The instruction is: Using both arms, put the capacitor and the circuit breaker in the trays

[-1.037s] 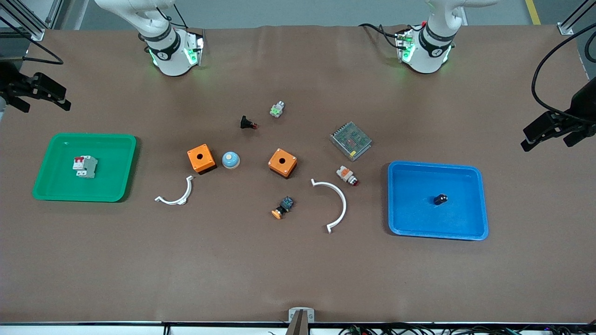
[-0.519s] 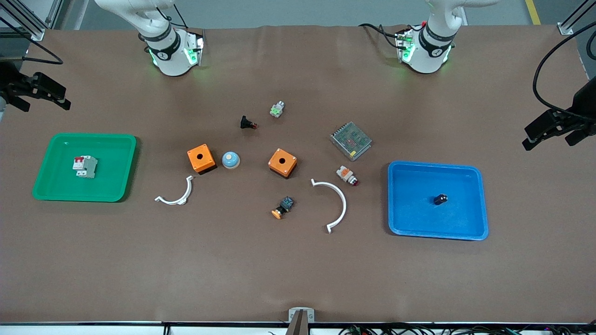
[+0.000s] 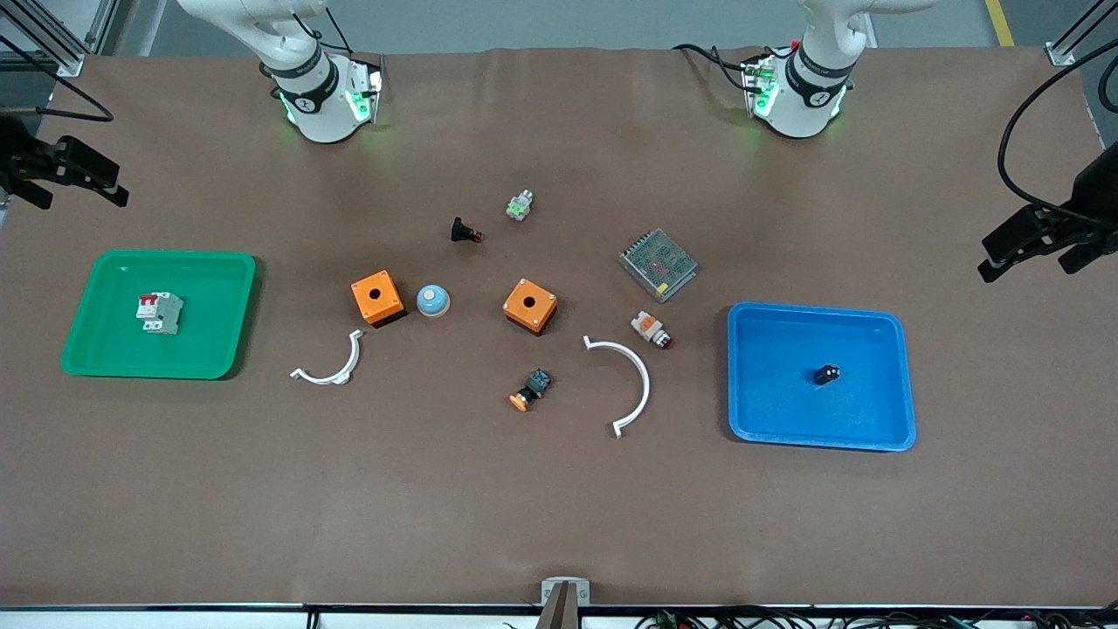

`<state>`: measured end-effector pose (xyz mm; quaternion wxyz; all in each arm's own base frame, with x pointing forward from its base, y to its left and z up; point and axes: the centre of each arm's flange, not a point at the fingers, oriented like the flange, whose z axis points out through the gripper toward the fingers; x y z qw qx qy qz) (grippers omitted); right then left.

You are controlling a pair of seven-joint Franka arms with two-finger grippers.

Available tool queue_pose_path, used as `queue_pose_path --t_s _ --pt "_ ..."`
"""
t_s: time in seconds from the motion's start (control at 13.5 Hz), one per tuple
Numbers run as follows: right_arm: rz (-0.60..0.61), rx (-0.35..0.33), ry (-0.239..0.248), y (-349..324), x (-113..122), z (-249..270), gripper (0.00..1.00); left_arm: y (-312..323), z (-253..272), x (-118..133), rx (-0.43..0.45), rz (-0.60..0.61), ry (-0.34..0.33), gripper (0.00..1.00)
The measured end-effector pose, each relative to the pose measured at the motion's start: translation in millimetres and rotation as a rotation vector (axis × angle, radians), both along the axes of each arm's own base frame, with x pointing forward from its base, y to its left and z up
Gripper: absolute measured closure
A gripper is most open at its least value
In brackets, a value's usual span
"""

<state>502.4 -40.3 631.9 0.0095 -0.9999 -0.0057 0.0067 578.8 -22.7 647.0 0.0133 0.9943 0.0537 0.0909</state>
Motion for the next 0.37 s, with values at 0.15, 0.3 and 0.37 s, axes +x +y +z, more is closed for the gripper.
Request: queue_pose_path --t_s 0.15,0.3,0.37 --pt "0.0 0.0 0.001 0.0 -0.1 -0.2 0.0 -1.8 1.2 -0.1 0.0 -0.003 -0.002 0.0" --pt "0.0 0.0 0.002 0.0 -0.1 -0.3 0.0 -3.1 1.4 -0.1 0.0 -0.005 -0.003 0.0" --pt "0.0 0.0 0.002 0.0 -0.1 -0.3 0.0 -3.2 1.5 -0.1 0.0 -0.006 -0.003 0.0"
